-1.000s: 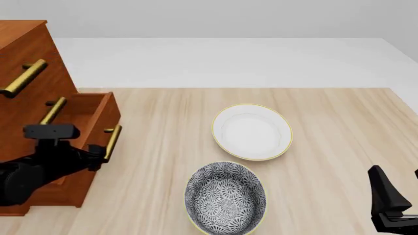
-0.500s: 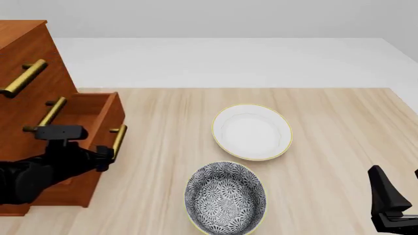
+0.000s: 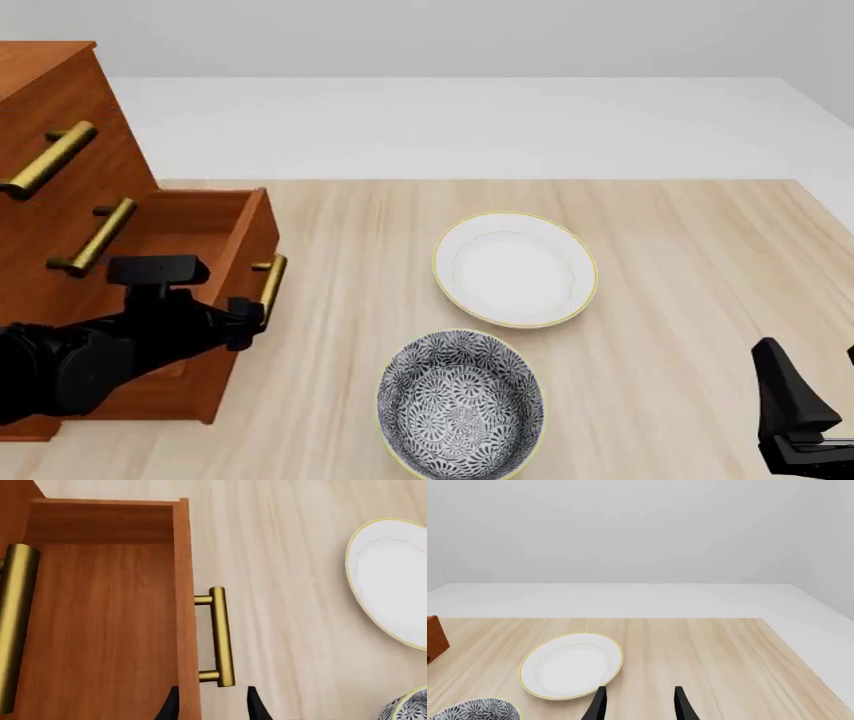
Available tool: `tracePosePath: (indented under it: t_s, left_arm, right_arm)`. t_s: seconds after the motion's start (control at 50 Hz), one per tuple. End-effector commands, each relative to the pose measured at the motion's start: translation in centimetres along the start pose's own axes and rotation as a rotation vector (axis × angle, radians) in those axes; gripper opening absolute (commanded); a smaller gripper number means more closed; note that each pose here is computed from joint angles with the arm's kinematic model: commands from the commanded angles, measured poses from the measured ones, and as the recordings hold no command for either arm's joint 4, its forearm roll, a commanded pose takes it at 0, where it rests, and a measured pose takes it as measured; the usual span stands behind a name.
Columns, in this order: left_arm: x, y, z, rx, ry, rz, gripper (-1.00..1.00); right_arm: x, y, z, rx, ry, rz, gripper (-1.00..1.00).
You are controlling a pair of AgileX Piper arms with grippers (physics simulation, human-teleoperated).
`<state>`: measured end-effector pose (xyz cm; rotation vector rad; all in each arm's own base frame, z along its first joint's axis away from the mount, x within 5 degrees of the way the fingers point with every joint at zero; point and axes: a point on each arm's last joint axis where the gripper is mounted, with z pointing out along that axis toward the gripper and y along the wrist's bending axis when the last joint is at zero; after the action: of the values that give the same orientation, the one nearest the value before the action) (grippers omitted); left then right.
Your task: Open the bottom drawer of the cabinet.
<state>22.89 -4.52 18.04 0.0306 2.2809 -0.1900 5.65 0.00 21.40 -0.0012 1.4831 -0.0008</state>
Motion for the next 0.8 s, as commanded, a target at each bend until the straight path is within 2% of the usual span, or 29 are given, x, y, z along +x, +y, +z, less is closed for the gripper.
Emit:
tracePosePath:
  t_s: [0.02, 0.68, 0.8]
  left_arm:
    - [-0.4, -2.3, 0.1, 0.072, -0.008, 0.028, 1.00]
    - [-0.1, -4.8, 0.8, 0.154, -0.009, 0.013, 1.00]
    - [-0.5, -6.0, 0.6, 0.191, -0.019, 0.011, 1.00]
  right_arm:
    - [0.0, 0.0, 0.0, 0.000, 0.000, 0.000, 1.00]
    - [0.0, 0.0, 0.0, 0.000, 0.000, 0.000, 1.00]
    - [0.0, 0.0, 0.0, 0.000, 0.000, 0.000, 1.00]
